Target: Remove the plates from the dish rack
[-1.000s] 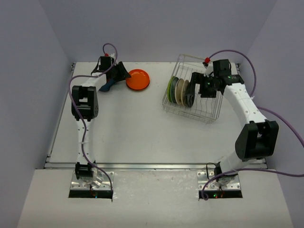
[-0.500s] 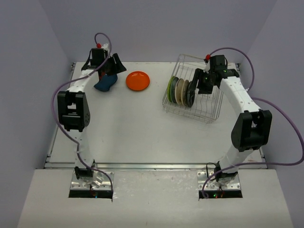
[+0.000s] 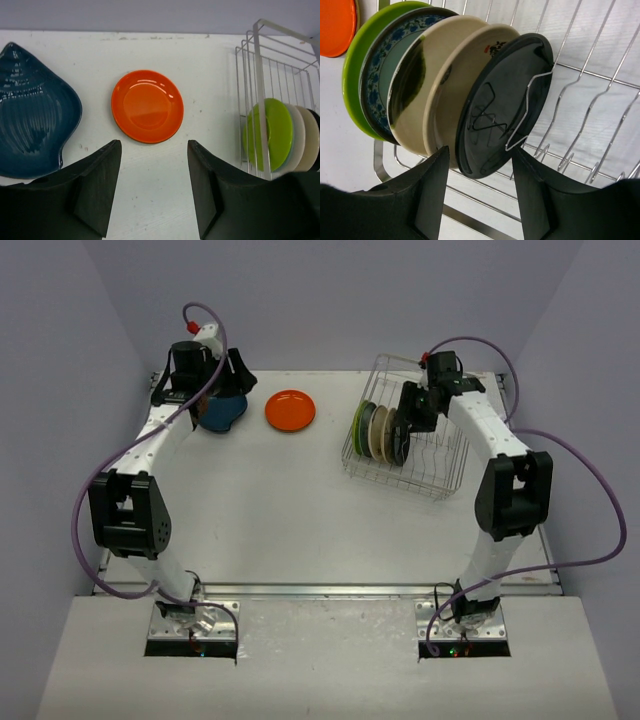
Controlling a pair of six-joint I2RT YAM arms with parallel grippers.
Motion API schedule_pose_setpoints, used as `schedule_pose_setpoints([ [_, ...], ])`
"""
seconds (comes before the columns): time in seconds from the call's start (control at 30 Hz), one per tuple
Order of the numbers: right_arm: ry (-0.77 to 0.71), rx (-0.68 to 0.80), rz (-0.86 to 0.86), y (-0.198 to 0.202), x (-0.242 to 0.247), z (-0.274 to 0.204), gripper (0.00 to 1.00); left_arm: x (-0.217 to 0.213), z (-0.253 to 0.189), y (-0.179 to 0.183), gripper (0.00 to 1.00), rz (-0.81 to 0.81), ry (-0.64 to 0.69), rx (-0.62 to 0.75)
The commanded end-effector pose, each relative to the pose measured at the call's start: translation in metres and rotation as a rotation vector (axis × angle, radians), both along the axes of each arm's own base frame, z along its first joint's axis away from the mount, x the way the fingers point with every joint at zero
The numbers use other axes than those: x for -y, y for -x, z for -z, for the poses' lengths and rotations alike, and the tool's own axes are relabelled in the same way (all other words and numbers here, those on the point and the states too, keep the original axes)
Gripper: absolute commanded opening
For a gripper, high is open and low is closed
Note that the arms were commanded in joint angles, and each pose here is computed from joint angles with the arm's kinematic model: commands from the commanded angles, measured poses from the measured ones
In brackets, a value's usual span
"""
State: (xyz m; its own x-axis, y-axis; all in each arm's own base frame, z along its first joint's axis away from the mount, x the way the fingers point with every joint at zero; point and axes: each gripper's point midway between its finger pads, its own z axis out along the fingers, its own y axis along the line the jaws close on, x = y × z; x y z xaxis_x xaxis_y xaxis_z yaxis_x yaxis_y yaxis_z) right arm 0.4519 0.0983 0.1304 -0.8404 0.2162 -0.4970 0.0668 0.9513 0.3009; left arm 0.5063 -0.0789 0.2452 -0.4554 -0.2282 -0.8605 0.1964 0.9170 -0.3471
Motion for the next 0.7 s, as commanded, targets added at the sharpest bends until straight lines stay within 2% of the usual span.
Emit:
schedule_pose_setpoints([
  [0.0,0.042,0.098,-0.004,-0.024,-0.009,-0.018,0.53,0.003,0.002,0.008,0.53,0.02,-0.018,0.008],
  [0.1,0.079,0.088,0.008,-0.027,-0.005,-0.009,0.49,0.003,0.005,0.01,0.53,0.025,-0.014,-0.003],
  [0.27,0.164,0.072,0.041,-0.029,0.01,0.006,0.32,0.005,0.003,0.011,0.53,0.03,-0.013,-0.004],
  [0.37,0.166,0.054,0.026,-0.028,0.009,0.014,0.27,0.005,0.002,0.012,0.53,0.033,-0.01,-0.006],
  [0.47,0.094,0.024,-0.034,-0.018,-0.005,0.019,0.05,0.004,0.001,0.014,0.55,0.027,-0.012,-0.007],
  [0.53,0.023,0.013,-0.072,-0.008,-0.016,0.013,0.0,0.003,0.003,0.018,0.71,0.021,-0.011,-0.016],
  [0.6,-0.089,0.008,-0.146,0.004,-0.035,-0.001,0.0,0.006,0.001,0.023,0.84,0.04,-0.004,-0.019],
  [0.67,-0.133,0.041,-0.185,0.011,-0.043,-0.023,0.0,0.009,-0.004,0.028,0.99,0.059,0.009,-0.022],
])
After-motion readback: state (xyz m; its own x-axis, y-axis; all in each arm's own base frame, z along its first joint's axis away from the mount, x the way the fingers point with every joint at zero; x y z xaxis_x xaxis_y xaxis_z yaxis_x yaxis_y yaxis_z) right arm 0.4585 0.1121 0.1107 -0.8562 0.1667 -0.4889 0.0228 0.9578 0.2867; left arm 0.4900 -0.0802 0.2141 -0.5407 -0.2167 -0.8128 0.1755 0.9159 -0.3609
